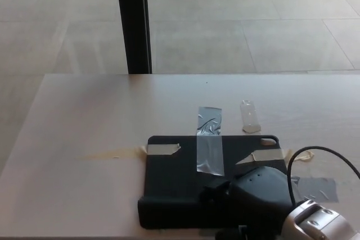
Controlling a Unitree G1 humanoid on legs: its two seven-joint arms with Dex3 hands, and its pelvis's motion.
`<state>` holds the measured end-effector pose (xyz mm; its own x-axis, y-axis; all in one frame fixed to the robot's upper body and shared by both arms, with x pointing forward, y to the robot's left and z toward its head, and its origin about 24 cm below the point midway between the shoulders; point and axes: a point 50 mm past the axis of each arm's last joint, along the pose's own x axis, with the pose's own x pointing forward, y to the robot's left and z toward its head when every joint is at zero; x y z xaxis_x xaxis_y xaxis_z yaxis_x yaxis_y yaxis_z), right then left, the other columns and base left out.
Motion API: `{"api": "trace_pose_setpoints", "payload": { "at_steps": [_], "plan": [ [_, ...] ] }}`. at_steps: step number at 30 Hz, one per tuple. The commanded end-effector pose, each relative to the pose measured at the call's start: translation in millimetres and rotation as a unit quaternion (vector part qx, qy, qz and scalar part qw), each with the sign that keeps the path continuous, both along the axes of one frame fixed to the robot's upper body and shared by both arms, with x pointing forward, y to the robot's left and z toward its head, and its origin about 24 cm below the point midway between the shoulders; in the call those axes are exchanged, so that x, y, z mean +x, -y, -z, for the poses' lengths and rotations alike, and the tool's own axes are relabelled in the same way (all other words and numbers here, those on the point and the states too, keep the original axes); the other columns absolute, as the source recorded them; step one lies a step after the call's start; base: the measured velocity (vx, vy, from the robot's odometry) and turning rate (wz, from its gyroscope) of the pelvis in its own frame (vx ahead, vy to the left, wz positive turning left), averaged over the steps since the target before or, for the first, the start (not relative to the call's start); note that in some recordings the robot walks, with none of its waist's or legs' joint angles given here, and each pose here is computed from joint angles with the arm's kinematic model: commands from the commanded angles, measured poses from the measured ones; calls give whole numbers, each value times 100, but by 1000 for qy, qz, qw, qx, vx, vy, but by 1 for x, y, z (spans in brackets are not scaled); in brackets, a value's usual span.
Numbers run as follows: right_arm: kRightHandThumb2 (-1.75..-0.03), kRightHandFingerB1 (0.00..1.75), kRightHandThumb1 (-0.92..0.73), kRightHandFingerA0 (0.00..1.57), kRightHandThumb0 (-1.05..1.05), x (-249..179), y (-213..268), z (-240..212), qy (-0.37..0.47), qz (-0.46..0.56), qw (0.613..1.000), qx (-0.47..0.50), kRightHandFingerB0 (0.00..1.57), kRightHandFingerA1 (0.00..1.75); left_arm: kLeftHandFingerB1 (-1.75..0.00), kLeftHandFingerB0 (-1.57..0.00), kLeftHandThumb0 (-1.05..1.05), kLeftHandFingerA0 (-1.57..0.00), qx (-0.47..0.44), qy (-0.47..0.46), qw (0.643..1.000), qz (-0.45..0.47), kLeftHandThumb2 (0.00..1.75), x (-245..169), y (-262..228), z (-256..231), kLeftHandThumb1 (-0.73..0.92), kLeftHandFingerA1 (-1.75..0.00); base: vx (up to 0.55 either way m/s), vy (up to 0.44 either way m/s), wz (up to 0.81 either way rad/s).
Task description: The robot uses its right hand to open a folded tablet cover kept in the middle of the desk
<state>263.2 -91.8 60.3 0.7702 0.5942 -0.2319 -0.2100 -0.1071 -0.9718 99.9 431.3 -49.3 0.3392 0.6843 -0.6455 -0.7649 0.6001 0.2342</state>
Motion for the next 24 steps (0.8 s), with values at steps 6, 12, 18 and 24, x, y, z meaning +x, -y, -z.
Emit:
{"api": "trace_pose_setpoints", "payload": {
  "at_steps": [6,12,18,24],
  "plan": [
    [-120,52,-79,65,-98,-113,18,38,-68,-51,981,-175,30,73,-69,-67,-72,-82,39,13,999,12,62,5,-18,-22,77,-77,0,0,0],
    [-79,43,-92,68,-98,-132,27,28,-89,-6,989,-115,33,86,-68,-67,-72,-82,40,12,999,16,62,4,-18,-21,77,-76,0,0,0],
    [-80,41,-92,58,-103,-144,34,30,-132,22,987,-88,30,72,-75,-66,-72,-80,32,20,999,1,104,4,-18,-21,57,-83,0,0,0],
    [-77,40,-92,58,-95,-149,38,36,-157,52,985,-58,31,97,-69,-67,-72,-81,36,16,999,10,62,4,-17,-21,77,-77,0,0,0]
  ]
}}
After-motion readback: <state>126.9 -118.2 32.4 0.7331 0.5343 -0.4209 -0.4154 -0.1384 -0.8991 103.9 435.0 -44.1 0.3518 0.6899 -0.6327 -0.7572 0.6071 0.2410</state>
